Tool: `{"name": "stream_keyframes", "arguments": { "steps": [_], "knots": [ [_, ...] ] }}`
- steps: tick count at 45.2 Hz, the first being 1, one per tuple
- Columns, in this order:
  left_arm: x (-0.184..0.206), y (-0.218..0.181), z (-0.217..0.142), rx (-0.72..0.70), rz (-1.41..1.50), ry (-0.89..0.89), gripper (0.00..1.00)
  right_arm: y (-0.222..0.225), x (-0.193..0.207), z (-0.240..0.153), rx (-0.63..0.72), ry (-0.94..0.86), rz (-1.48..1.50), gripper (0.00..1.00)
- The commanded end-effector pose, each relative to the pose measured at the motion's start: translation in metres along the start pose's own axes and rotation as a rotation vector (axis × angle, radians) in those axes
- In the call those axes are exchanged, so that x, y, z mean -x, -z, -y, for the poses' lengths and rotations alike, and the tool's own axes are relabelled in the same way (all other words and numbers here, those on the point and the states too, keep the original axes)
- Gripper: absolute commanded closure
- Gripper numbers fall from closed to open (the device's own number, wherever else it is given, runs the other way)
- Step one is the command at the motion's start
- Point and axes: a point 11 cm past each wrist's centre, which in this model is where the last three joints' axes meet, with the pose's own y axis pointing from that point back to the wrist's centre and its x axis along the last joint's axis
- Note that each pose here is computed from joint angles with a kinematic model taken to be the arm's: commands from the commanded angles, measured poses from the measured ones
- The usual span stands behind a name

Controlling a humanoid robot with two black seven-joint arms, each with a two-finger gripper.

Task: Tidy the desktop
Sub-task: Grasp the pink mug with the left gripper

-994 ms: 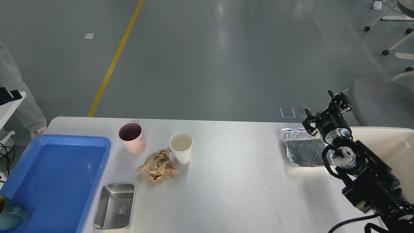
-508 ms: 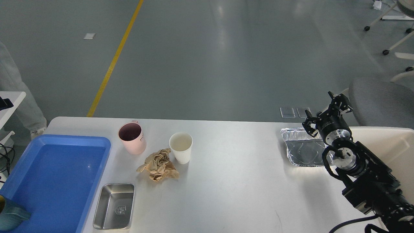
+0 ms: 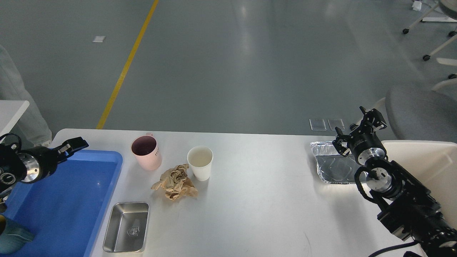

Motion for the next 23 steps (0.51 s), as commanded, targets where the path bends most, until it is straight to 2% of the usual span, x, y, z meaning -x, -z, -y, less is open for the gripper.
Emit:
{"name": "stream_keyframes", "arguments": {
  "steps": [1, 14, 23],
  "knots": [
    [0.010, -0.025, 0.031, 0.011, 0.005, 0.004, 0.19, -0.003, -0.002, -0.001, 0.010, -0.003, -0.010, 0.00],
    [0.018, -0.075, 0.064, 0.029, 0.089, -0.005, 0.19, -0.006, -0.001, -0.001, 0.018, -0.002, -0.015, 0.00],
    [0.037, -0.088, 0.080, 0.024, 0.111, 0.020, 0.28, -0.006, -0.001, -0.001, 0.018, -0.002, -0.015, 0.00]
  ]
}}
